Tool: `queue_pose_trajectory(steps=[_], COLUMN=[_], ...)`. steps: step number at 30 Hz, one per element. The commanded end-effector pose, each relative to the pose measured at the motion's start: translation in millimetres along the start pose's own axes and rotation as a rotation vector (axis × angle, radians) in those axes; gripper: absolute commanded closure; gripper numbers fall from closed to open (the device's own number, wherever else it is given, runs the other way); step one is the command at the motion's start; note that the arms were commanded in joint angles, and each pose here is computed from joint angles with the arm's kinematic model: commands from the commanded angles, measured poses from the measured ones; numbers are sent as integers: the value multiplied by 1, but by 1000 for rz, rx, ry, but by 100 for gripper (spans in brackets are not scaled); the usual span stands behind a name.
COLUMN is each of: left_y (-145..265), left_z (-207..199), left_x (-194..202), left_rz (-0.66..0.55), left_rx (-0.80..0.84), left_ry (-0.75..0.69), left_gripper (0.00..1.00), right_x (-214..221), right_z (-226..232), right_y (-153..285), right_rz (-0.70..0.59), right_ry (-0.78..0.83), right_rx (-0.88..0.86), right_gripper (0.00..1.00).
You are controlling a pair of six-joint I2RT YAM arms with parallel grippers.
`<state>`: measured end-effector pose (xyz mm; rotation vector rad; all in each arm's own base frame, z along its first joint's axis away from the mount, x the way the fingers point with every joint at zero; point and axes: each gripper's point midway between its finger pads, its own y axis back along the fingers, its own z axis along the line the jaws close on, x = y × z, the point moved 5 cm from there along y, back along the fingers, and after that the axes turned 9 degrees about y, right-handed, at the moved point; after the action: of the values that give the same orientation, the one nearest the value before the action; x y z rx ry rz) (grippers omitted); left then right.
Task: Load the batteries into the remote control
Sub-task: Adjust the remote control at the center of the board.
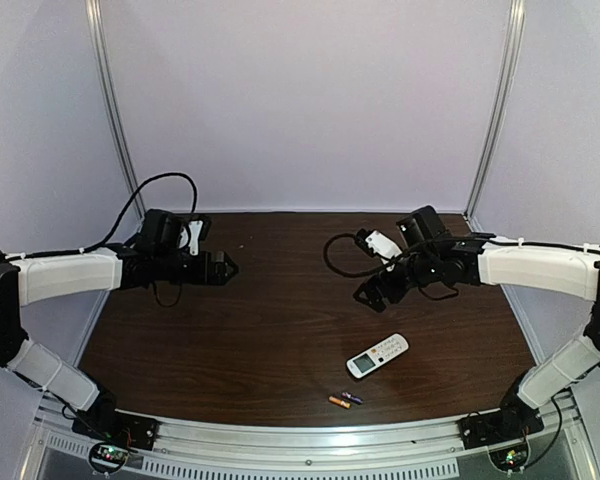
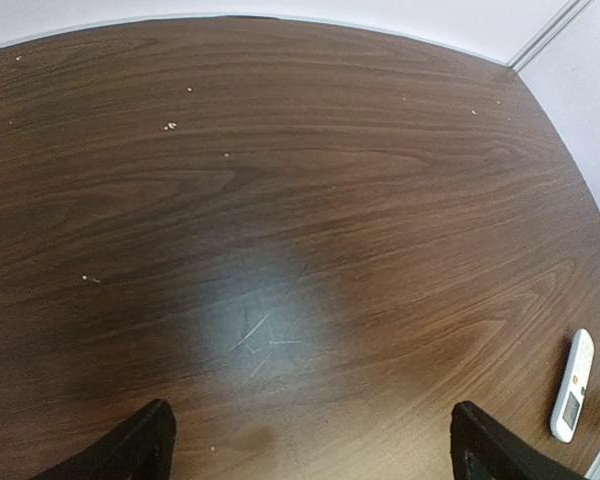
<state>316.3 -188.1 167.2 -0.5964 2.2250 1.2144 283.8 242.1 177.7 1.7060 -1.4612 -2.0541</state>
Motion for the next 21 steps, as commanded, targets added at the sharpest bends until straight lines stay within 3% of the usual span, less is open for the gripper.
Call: queue_pose_trajectory(steps=[1, 14, 21], left_y=[0, 4, 6], left_z=[-12, -17, -23], left_x=[-6, -5, -10], left_rz=[-33, -44, -69], left_rx=[58, 108, 144], left_ry=[-39, -32, -39], left_gripper=[3, 3, 3], right_x=[-3, 61, 71], right_z=[13, 55, 69], right_y=[6, 5, 11], right_rz=[113, 576, 623], right_ry=[89, 306, 340], right_rx=[58, 212, 172], right_gripper=[0, 0, 0])
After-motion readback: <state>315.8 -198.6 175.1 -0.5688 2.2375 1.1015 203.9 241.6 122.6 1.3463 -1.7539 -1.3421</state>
